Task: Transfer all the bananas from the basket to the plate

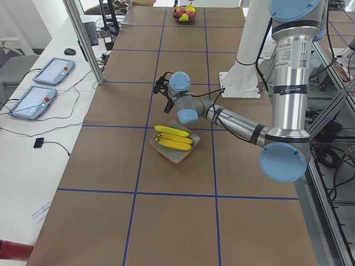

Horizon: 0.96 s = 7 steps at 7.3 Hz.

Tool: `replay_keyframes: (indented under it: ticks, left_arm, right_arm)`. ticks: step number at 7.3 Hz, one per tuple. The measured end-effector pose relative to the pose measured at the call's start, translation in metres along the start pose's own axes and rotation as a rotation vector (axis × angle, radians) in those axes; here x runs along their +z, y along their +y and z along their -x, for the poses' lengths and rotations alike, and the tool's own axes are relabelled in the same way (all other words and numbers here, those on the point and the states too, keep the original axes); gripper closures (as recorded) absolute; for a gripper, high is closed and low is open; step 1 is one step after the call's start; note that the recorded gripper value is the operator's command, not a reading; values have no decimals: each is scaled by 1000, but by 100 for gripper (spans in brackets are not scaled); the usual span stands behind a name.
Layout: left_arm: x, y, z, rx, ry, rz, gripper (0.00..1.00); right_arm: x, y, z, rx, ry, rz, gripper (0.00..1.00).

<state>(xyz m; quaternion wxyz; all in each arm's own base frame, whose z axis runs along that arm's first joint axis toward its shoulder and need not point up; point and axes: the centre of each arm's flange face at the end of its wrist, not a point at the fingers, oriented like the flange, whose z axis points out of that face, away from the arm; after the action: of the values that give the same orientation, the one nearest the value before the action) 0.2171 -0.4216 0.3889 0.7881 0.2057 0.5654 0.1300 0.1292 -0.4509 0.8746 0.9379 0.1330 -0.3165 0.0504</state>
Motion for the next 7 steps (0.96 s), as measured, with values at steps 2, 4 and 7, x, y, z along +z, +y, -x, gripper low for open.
replay_keyframes:
  ticks: [2, 4, 7]
  left_arm:
    - [0, -2, -2, 4, 3, -3, 0]
    - [2, -5, -4, 8, 6, -5, 0]
    - [4, -8, -5, 9, 9, -6, 0]
  right_arm:
    - [11, -3, 13, -31, 5, 20, 27]
    - [17, 1, 12, -39, 42, 31, 30]
    - [19, 6, 6, -44, 90, 36, 38]
